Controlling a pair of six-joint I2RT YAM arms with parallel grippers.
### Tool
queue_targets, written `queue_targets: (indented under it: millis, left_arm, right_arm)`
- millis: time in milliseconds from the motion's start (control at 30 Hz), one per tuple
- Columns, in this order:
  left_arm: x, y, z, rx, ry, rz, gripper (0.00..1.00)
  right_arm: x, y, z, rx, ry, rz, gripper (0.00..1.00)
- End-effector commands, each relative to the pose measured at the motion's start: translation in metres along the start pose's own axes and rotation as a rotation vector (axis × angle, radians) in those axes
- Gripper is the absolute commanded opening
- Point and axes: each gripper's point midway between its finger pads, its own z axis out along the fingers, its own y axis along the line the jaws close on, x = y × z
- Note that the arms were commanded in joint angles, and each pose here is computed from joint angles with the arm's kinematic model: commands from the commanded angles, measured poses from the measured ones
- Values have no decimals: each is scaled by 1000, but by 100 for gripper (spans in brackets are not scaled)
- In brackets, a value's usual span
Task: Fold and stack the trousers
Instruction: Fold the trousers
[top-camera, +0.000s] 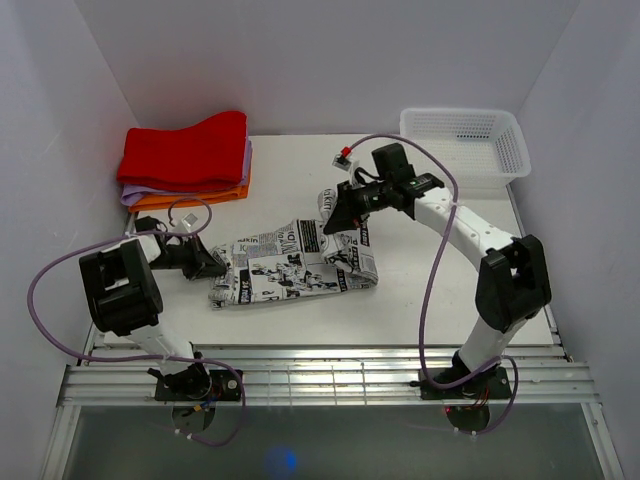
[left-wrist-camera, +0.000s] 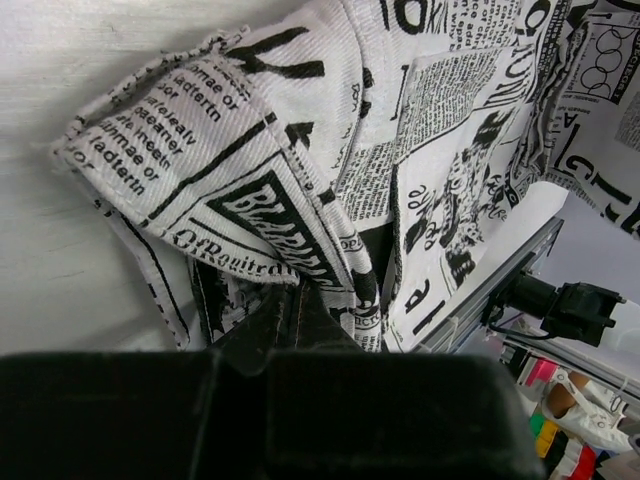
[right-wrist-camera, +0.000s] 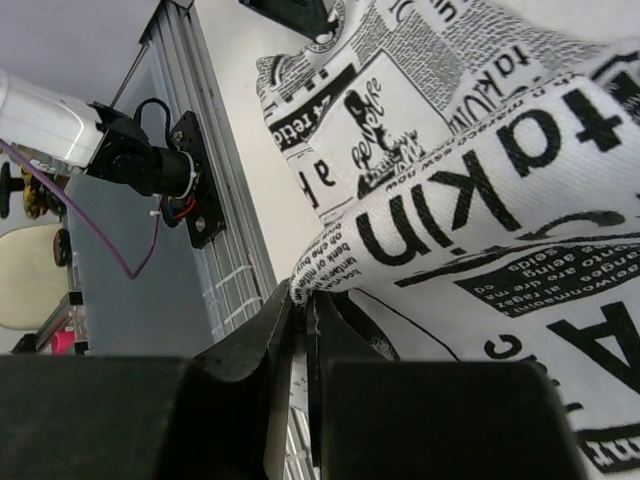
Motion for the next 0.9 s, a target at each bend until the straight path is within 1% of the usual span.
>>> queue_targets:
  millis: [0, 33, 67, 200, 333, 533, 733, 867]
  left_arm:
    - [-8, -8, -7, -16, -40, 50, 0]
    - [-8, -6, -9, -29, -43, 51, 0]
    - [-9, -5, -10, -41, -46, 54, 0]
    - [-10, 7, -12, -124, -48, 28, 0]
    - [-10, 8, -9, -118, -36, 2, 0]
    - [-8, 6, -4, -85, -34, -53, 0]
    - [-5, 8, 0, -80, -27, -67, 0]
    - [-4, 9, -1, -85, -29, -70, 0]
  right_arm:
    - [-15, 25, 34, -67, 9, -58, 8]
    - [-11, 24, 45, -76, 31, -49, 8]
    - [-7, 34, 56, -97, 54, -59, 8]
    - [-9, 51, 87, -119, 87, -69, 8]
    - [3, 63, 118, -118, 128, -33, 8]
    - [6, 55, 156, -76, 87, 58, 8]
    - [15, 54, 188, -81, 111, 85, 8]
    - [5, 61, 201, -93, 78, 94, 8]
